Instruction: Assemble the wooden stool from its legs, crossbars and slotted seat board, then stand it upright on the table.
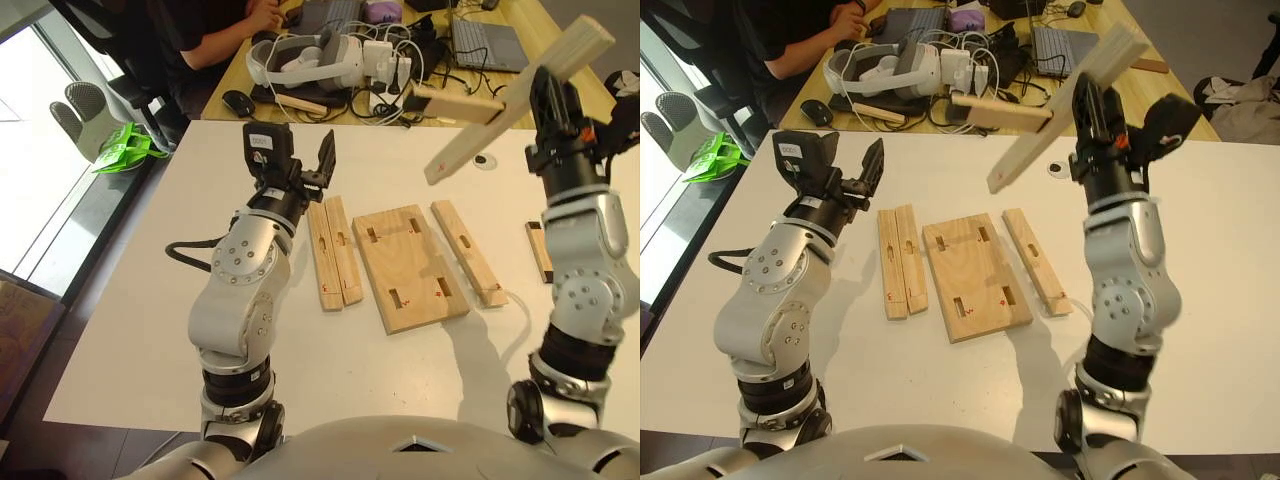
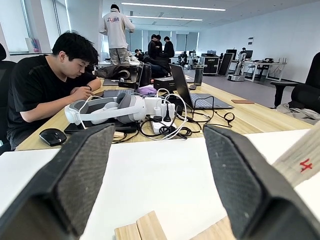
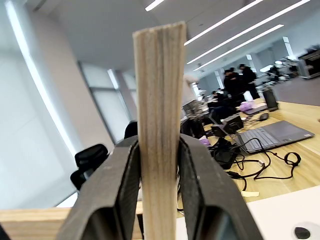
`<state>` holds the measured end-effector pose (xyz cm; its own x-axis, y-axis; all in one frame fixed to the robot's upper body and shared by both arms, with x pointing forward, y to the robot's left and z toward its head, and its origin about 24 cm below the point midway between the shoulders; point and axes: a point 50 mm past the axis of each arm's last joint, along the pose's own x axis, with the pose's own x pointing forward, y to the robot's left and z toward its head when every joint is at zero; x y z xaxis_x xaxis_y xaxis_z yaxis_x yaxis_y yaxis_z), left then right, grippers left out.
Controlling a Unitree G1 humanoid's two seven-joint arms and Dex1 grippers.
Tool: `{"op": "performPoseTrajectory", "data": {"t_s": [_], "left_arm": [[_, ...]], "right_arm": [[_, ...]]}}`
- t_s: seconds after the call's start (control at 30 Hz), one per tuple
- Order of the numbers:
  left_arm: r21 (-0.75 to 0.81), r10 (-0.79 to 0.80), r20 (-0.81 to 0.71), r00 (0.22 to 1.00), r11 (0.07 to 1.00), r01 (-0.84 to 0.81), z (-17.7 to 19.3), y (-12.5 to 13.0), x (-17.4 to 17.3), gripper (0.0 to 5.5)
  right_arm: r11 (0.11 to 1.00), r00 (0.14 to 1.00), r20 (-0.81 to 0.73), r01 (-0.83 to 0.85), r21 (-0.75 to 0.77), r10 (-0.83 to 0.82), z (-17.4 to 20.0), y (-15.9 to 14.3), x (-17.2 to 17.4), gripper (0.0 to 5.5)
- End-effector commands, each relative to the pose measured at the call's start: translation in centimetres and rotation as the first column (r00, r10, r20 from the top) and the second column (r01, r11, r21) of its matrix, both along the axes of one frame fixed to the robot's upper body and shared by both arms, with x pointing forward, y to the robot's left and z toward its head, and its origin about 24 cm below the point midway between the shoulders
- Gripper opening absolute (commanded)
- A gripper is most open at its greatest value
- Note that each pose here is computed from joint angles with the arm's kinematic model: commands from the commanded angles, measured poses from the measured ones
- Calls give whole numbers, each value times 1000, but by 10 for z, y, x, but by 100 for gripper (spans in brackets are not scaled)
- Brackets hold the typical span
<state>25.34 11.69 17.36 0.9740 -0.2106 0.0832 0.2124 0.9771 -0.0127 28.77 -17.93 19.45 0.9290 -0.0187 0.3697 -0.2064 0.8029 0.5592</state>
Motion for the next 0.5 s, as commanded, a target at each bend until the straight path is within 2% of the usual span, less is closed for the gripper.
{"op": "performPoseTrajectory", "data": {"t_s": [0.03, 0.2, 0.5], "left_arm": [[-1, -27, -25, 999, 1000, 27, -4, -4, 4, 325], [-3, -76, -32, 997, 997, 76, -6, -14, 5, 325], [77, -277, 14, 961, 958, 275, -4, -41, -4, 325]], "right_arm": [[932, 998, -57, 49, 360, -30, -6, 8, 18, 98], [825, 992, -77, -40, 564, 101, -14, 29, 26, 98], [770, 937, -56, -249, 588, 345, -14, 82, 24, 98]]}}
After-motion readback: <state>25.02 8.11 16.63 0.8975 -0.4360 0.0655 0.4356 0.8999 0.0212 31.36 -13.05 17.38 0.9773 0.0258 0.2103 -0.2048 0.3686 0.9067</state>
